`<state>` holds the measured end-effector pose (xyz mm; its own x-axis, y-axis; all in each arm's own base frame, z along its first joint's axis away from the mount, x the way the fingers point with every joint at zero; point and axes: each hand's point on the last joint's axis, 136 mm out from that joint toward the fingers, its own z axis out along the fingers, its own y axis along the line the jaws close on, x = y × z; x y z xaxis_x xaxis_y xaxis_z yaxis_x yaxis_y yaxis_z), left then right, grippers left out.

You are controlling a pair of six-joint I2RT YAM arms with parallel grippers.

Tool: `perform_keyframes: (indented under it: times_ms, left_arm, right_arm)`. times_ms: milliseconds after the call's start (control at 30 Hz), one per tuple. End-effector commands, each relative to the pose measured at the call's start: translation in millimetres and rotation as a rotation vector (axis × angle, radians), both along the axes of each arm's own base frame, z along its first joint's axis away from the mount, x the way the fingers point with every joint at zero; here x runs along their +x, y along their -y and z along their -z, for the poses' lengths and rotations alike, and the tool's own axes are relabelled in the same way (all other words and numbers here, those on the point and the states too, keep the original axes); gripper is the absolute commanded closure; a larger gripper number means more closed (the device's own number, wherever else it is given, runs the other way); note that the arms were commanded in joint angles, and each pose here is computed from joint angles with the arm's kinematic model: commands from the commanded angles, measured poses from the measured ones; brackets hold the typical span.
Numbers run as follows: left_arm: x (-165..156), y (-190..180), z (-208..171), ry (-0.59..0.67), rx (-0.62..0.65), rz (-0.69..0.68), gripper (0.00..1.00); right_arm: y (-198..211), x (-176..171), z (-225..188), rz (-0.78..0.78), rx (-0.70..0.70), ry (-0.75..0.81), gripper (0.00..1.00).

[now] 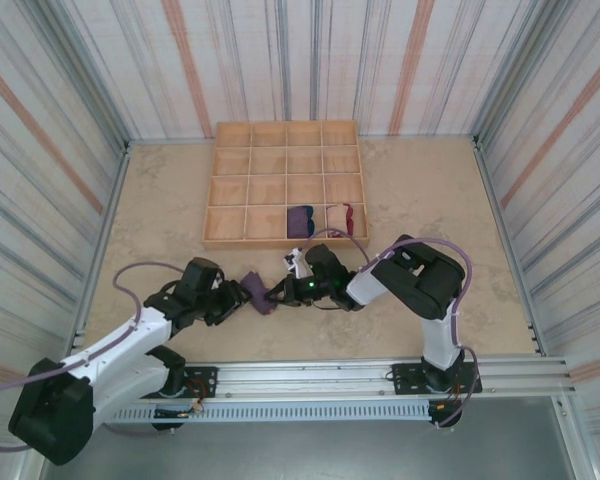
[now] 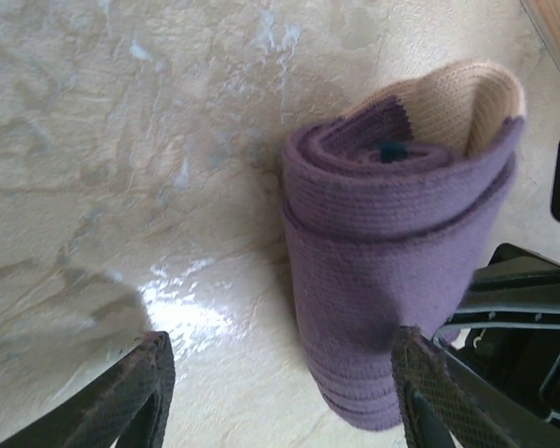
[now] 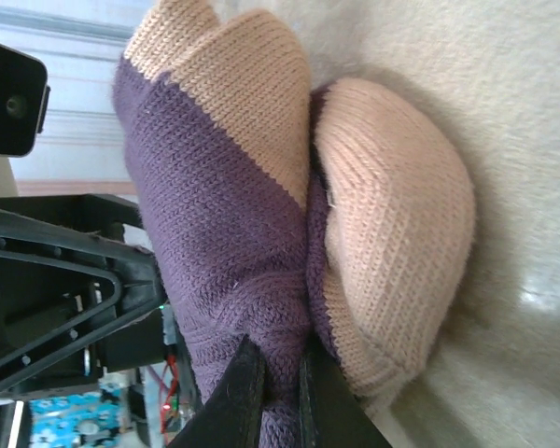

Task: Roll the socks

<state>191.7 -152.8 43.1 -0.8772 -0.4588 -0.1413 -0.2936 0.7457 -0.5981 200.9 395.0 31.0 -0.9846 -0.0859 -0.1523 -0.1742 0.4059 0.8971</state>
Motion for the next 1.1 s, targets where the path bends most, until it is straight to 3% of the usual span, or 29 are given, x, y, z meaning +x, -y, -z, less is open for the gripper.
perform_keyframes:
  times_ms: [0, 500, 767, 867, 1067]
  left_arm:
    - [17, 6, -7, 0.071, -0.003, 0.007, 0.37]
    - [30, 24, 11, 0.09, -0.001, 0.005, 0.41]
    - [22, 17, 26, 0.039, 0.059, 0.022, 0.8]
    - [20, 18, 27, 0.038, 0.076, 0.071, 0.86]
    - [16, 25, 30, 0.018, 0.082, 0.193, 0.88]
  right_arm:
    - [43, -28, 73, 0.074, -0.233, -0.292, 1.0]
    - [49, -29, 86, 0.137, -0.255, -0.421, 1.0]
    - [48, -25, 73, 0.119, -0.239, -0.386, 0.99]
    - [50, -24, 63, 0.103, -0.268, -0.349, 0.89]
    - [57, -19, 35, 0.026, -0.381, -0.203, 0.65]
